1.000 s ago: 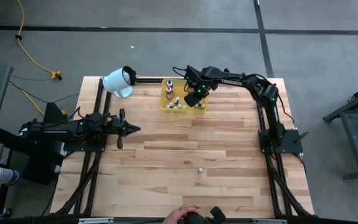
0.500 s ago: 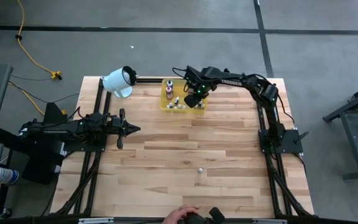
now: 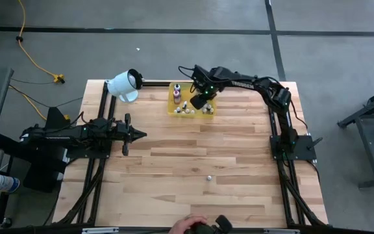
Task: Pick & Place food coloring
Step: Put the small red food coloring bottle into the yellow container
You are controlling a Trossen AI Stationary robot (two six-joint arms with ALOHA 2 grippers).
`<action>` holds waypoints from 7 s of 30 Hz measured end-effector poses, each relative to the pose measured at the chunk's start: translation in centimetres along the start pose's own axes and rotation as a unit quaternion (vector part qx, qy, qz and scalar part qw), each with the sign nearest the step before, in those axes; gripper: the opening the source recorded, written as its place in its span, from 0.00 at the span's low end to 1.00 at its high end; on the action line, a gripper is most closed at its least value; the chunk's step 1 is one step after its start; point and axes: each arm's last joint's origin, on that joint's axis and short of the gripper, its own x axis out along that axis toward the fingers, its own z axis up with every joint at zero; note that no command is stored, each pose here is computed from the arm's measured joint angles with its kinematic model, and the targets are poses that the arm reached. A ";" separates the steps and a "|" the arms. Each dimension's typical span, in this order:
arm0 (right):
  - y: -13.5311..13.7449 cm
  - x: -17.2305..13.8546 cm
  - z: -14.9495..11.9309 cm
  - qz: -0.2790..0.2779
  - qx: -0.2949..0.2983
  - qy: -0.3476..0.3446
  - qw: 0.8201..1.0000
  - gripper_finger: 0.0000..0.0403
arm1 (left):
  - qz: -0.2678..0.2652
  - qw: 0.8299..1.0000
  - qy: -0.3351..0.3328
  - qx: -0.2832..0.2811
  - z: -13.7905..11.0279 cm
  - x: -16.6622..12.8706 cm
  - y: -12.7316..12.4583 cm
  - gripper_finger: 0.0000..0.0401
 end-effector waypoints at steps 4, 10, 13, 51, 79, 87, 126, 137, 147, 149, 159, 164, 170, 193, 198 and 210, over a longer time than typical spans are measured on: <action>0.6 -1.4 0.5 0.010 -0.021 -0.006 1.000 0.38 | 0.000 1.000 0.000 0.000 0.0 0.0 0.0 0.00; 1.8 -4.6 0.4 0.023 -0.069 -0.039 0.997 0.42 | 0.000 1.000 0.000 0.000 0.0 0.0 0.0 0.00; 2.7 -6.7 -0.1 0.035 -0.113 -0.062 0.991 0.42 | 0.000 1.000 0.000 0.000 0.0 0.0 0.0 0.00; 4.0 -13.7 -22.8 0.091 -0.438 0.011 0.894 0.42 | 0.000 1.000 0.000 0.000 0.0 0.0 0.0 0.00; 10.7 -6.0 -32.5 0.117 -0.511 0.083 0.848 0.42 | 0.000 1.000 0.000 0.000 0.0 0.0 0.0 0.00; 12.9 -5.3 -31.8 0.111 -0.531 0.079 0.836 0.42 | 0.000 1.000 0.000 0.000 0.0 0.0 0.0 0.00; 23.2 -1.9 -27.9 0.087 -0.650 0.046 0.754 0.42 | 0.000 1.000 0.000 0.000 0.0 0.0 0.0 0.00; 22.7 -0.5 -28.0 0.082 -0.621 0.051 0.778 0.42 | 0.000 1.000 0.000 0.000 0.0 0.0 0.0 0.00; 22.7 -0.4 -28.0 0.073 -0.597 0.047 0.797 0.40 | 0.000 1.000 0.000 0.000 0.0 0.0 0.0 0.00; 22.8 -0.4 -28.0 0.074 -0.597 0.046 0.797 0.40 | 0.000 1.000 0.000 0.000 0.0 0.0 0.0 0.00; 22.8 -0.4 -28.0 0.080 -0.596 0.050 0.797 0.39 | 0.000 1.000 0.000 0.000 0.0 0.0 0.0 0.00; 22.8 -0.4 -28.0 0.083 -0.596 0.052 0.797 0.39 | 0.000 1.000 0.000 0.000 0.0 0.0 0.0 0.00; 22.8 -0.1 -28.1 0.081 -0.595 0.055 0.798 0.39 | 0.000 1.000 0.000 0.000 0.0 0.0 0.0 0.00; 22.9 1.3 -28.1 0.080 -0.576 0.067 0.811 0.30 | 0.000 1.000 0.000 0.000 0.0 0.0 0.0 0.00; 22.9 1.3 -28.1 0.078 -0.576 0.069 0.811 0.23 | 0.000 1.000 0.000 0.000 0.0 0.0 0.0 0.00; 23.0 0.7 -27.9 0.075 -0.546 0.068 0.832 0.16 | 0.000 1.000 0.000 0.000 0.0 0.0 0.0 0.00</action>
